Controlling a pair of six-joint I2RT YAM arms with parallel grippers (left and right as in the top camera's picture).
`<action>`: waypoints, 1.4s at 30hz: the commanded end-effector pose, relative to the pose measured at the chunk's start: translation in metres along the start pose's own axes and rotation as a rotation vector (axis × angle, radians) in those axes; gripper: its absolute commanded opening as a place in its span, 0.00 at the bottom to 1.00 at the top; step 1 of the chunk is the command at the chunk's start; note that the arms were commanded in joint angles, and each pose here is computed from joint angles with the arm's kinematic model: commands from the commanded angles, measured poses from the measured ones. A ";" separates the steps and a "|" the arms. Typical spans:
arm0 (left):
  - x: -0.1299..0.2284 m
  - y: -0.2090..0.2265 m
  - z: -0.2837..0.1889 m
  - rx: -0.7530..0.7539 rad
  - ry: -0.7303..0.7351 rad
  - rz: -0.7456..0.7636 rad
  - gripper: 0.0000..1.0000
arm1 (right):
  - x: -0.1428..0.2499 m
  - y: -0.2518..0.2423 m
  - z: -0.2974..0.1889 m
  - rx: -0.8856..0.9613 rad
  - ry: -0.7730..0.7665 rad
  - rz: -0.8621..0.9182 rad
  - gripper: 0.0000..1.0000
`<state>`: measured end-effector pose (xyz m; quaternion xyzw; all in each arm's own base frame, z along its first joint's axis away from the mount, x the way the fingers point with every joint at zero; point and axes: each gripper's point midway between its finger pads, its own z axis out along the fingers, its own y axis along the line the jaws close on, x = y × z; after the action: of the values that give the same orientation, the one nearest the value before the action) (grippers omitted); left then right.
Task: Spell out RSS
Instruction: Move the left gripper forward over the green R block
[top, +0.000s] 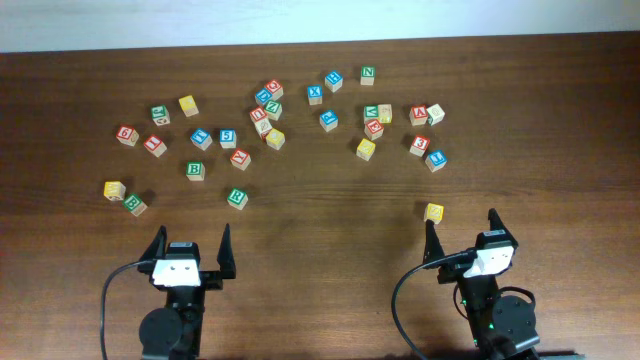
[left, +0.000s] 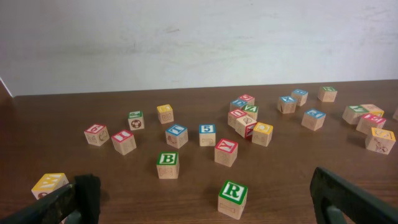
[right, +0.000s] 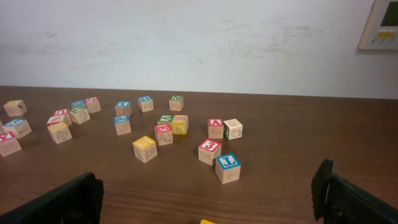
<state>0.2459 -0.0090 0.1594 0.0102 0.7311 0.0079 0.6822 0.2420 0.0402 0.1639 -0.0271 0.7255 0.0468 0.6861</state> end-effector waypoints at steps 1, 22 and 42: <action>0.001 0.002 0.000 -0.011 0.000 -0.007 0.99 | 0.005 -0.001 0.001 0.002 0.010 -0.009 0.98; 0.001 0.002 0.000 -0.011 0.001 -0.007 0.99 | 0.005 -0.001 0.001 0.002 0.010 -0.009 0.98; 0.009 -0.061 -0.014 0.360 0.119 -0.108 0.99 | 0.005 -0.001 0.001 0.002 0.010 -0.009 0.98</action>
<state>0.2373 -0.0619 0.1585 0.0976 0.7286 -0.1234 0.6666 0.2420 0.0402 0.1639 -0.0274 0.7254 0.0465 0.6862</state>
